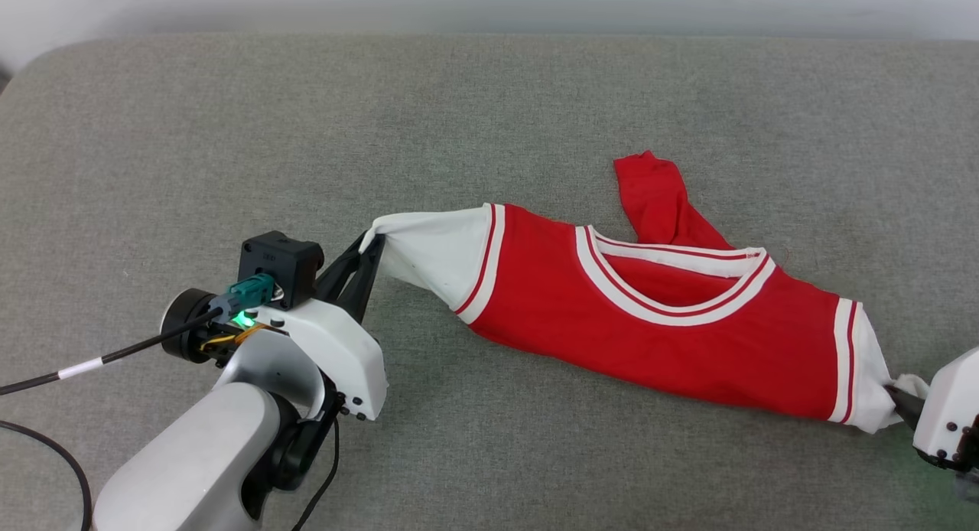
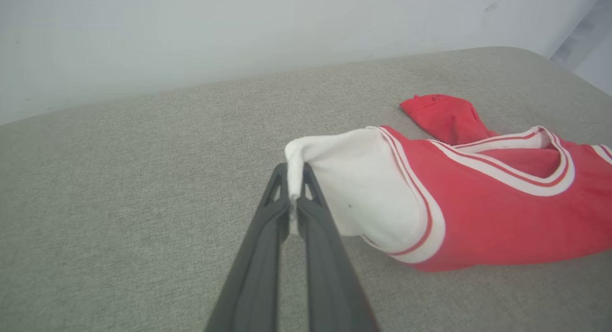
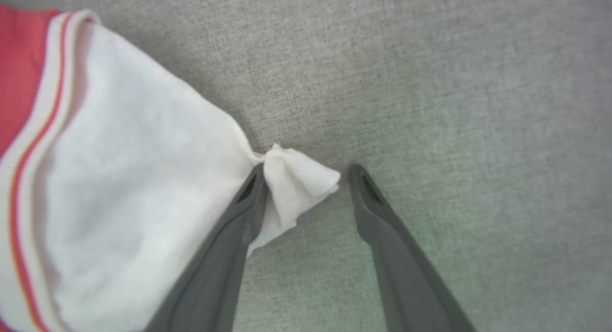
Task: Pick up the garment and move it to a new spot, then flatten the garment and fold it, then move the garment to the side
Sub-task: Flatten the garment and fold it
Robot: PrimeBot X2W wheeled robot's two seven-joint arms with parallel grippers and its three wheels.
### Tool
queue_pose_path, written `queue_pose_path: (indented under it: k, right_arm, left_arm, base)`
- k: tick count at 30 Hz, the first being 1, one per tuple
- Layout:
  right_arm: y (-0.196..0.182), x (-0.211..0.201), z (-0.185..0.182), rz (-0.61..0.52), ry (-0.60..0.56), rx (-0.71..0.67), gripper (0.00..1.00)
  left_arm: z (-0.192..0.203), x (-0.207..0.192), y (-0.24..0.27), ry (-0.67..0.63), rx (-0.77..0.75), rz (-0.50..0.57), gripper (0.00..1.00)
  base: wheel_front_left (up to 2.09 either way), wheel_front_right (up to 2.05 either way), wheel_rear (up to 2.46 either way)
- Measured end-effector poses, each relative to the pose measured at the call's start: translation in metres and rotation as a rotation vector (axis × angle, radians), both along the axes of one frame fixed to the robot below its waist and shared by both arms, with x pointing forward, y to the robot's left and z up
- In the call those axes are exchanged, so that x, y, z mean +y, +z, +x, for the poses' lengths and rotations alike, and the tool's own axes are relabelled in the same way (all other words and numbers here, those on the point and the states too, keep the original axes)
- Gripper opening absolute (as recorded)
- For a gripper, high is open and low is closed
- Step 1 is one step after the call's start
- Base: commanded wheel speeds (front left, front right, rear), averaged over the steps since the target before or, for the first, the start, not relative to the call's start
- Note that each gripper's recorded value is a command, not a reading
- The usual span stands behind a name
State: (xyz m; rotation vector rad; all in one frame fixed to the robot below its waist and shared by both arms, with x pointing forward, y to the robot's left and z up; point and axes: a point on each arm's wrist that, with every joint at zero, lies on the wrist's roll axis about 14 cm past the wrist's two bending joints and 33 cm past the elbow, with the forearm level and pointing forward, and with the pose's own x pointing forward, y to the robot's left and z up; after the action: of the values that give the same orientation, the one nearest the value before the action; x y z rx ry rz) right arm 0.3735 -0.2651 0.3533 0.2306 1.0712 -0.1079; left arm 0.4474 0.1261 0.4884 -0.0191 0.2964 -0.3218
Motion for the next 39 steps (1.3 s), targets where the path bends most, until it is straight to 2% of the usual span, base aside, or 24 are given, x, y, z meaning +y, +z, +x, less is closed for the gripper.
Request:
queue_pose_path:
  k: [5, 11, 17, 25, 39]
  right_arm:
    - [0.000, 0.006, -0.003, 0.031, 0.003, 0.024, 0.00]
    - [0.026, 0.001, 0.006, -0.003, 0.021, -0.071, 0.00]
    - [0.085, -0.018, 0.031, -0.141, 0.058, -0.290, 0.00]
    - [0.170, -0.028, 0.067, -0.293, 0.108, -0.558, 0.00]
    - [0.298, 0.001, 0.158, -0.441, 0.247, -0.925, 0.00]
  left_arm:
    - [0.000, 0.000, 0.002, 0.002, -0.008, 0.002, 0.00]
    - [0.003, 0.002, 0.014, 0.008, -0.051, 0.004, 0.00]
    - [0.012, 0.010, 0.040, 0.030, -0.140, 0.015, 0.00]
    - [0.043, 0.024, 0.105, 0.070, -0.291, -0.023, 0.00]
    - [0.126, 0.024, 0.199, 0.071, -0.463, -0.025, 0.00]
  base:
    - [0.00, 0.00, 0.00]
    - [0.00, 0.00, 0.00]
    - [0.00, 0.00, 0.00]
    - [0.00, 0.00, 0.00]
    - [0.00, 0.00, 0.00]
